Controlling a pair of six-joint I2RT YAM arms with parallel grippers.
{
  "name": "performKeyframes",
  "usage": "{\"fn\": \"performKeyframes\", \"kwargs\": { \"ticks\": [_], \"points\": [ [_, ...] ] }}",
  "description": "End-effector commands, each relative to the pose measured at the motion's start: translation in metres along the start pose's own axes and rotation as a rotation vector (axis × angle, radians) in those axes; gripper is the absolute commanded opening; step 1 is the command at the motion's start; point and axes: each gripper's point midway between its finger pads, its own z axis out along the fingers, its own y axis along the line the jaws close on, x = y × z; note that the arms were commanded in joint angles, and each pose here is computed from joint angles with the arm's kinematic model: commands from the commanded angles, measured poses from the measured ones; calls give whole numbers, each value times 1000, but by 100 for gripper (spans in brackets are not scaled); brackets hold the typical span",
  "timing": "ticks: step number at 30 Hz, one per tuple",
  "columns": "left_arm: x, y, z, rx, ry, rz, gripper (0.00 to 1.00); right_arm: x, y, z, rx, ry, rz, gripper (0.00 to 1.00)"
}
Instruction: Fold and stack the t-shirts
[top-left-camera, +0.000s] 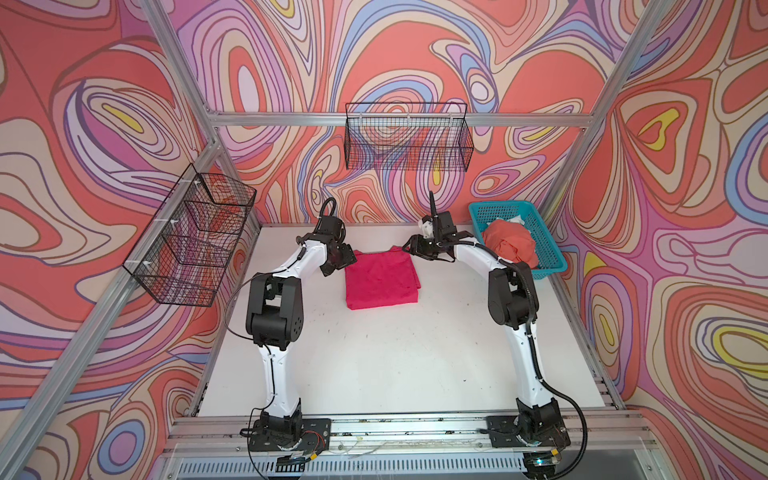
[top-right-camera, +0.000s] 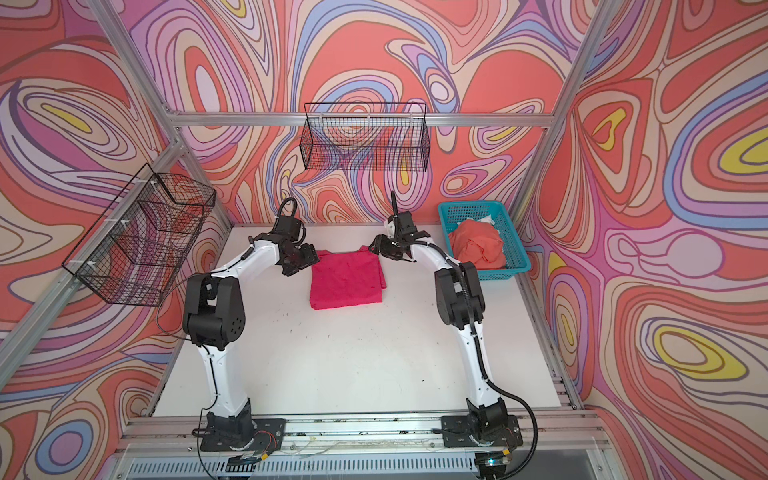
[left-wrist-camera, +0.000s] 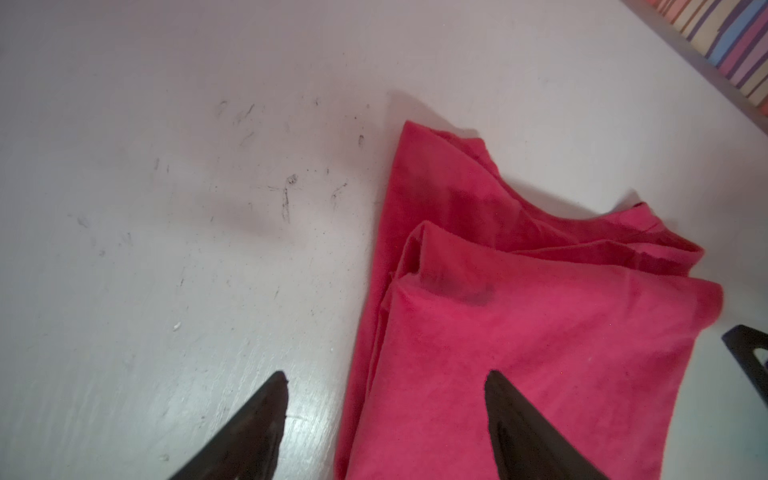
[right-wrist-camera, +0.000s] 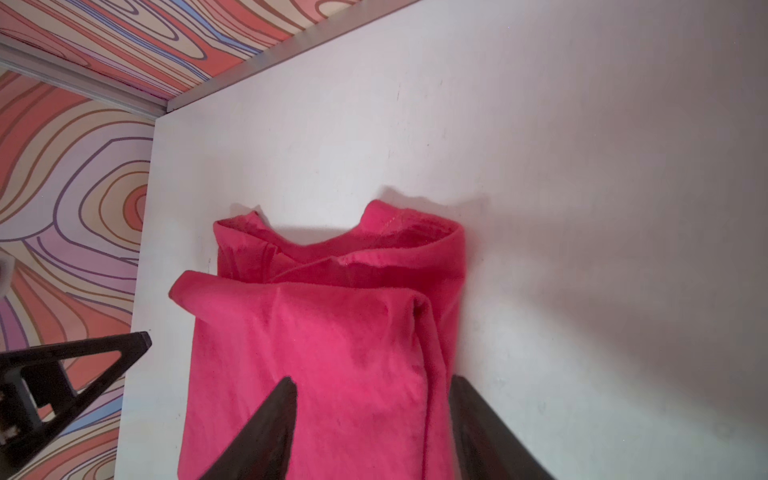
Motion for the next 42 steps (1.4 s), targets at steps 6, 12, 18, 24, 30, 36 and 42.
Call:
{"fn": "performKeyframes", "kwargs": {
  "ticks": [6,12,18,24,30,36,42],
  "points": [
    [35,-55,-5,177,94,39,67,17,50,1,-110,14,-42,55],
    [22,-63,30,208,90,20,62,19,33,33,-112,29,-19,48],
    [-5,-41,76,162,41,-27,61,0,3,60,-90,-22,12,46],
    [-5,-19,110,146,78,-106,61,-6,-11,69,-109,-41,37,46],
    [-11,-48,73,258,47,-91,76,-25,25,26,-144,-94,-45,53],
    [-1,-70,-7,350,11,-66,77,9,70,-27,-190,-55,-46,49],
    [59,-37,-36,324,105,-120,73,91,92,-36,-198,63,30,42]
  ]
}}
